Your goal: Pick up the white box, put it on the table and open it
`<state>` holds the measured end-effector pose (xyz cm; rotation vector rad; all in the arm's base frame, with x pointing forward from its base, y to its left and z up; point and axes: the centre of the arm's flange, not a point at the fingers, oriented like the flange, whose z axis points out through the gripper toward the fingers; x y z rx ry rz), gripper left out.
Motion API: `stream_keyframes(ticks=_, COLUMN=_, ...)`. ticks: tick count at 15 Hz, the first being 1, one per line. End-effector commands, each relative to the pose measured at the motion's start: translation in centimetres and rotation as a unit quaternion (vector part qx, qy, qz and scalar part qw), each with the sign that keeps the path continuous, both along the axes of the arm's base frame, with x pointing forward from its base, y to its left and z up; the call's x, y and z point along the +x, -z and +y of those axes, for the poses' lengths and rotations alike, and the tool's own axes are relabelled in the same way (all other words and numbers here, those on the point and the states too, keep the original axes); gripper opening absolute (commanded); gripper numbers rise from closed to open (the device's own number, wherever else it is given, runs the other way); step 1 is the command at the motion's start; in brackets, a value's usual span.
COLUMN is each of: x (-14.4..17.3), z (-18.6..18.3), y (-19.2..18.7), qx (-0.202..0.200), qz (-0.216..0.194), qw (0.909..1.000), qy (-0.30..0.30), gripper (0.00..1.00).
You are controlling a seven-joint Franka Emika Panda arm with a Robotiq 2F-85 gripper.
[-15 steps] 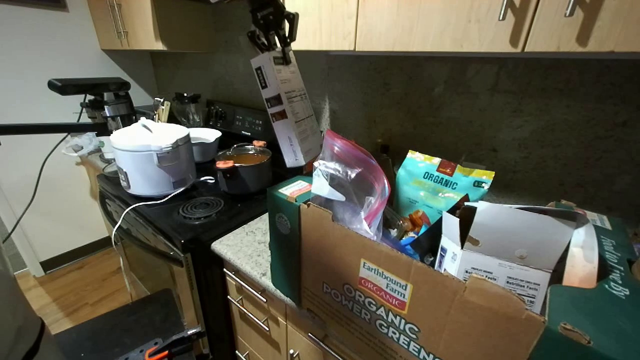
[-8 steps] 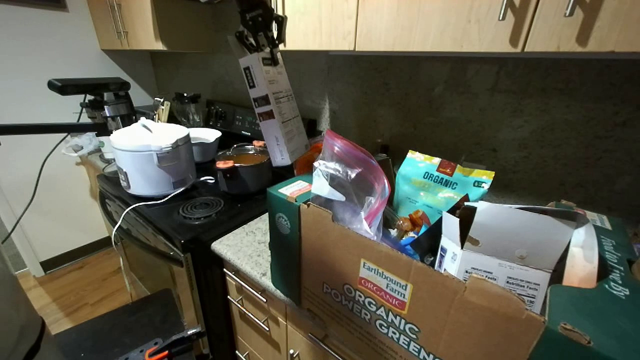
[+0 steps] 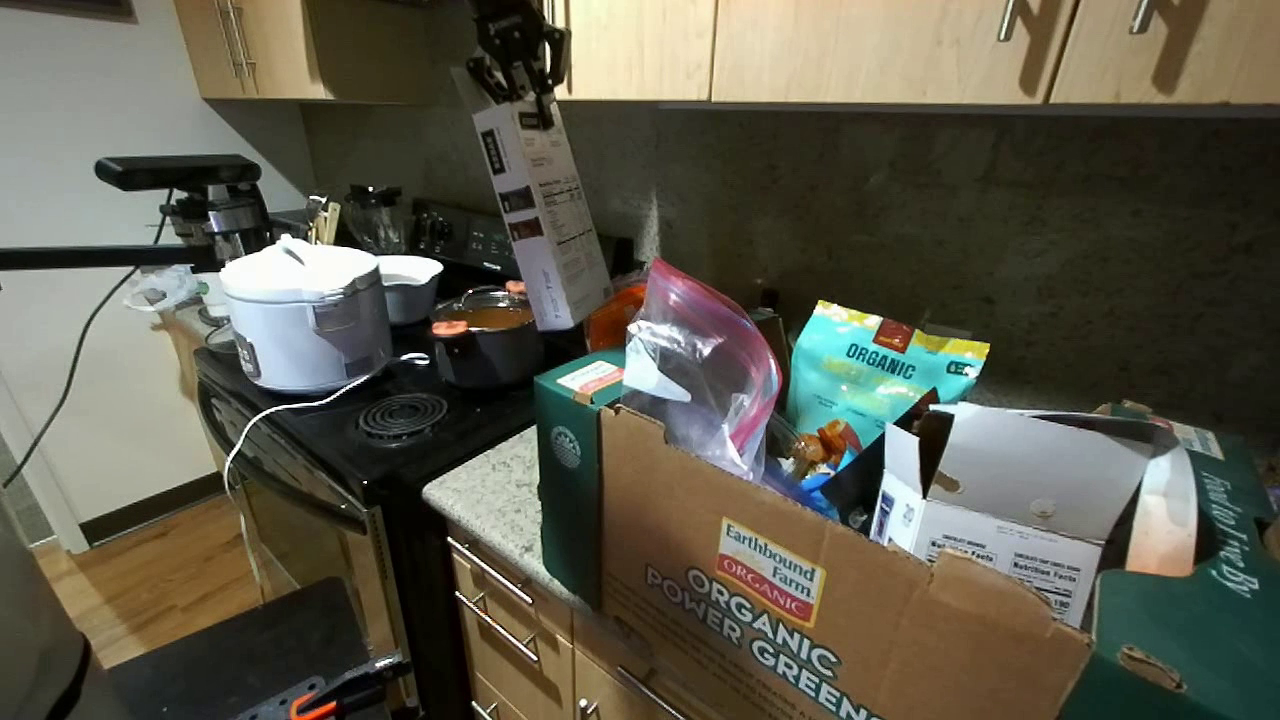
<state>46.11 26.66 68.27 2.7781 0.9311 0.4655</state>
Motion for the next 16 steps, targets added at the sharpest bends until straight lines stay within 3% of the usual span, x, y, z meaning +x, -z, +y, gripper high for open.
stream_keyframes(ticks=1, x=-1.8, z=-2.2, y=-2.8, qx=0.001, qz=-0.020, qw=0.9996, qy=0.021, gripper=0.03)
stream_keyframes(ticks=10, x=-4.9, z=-0.4, y=-3.2, qx=0.003, qz=-0.033, qw=0.9994, qy=0.003, gripper=0.03)
stream_keyframes(ticks=16, x=-5.2, z=0.0, y=0.2, qx=0.040, qz=0.002, qw=0.9992, qy=-0.006, gripper=0.03)
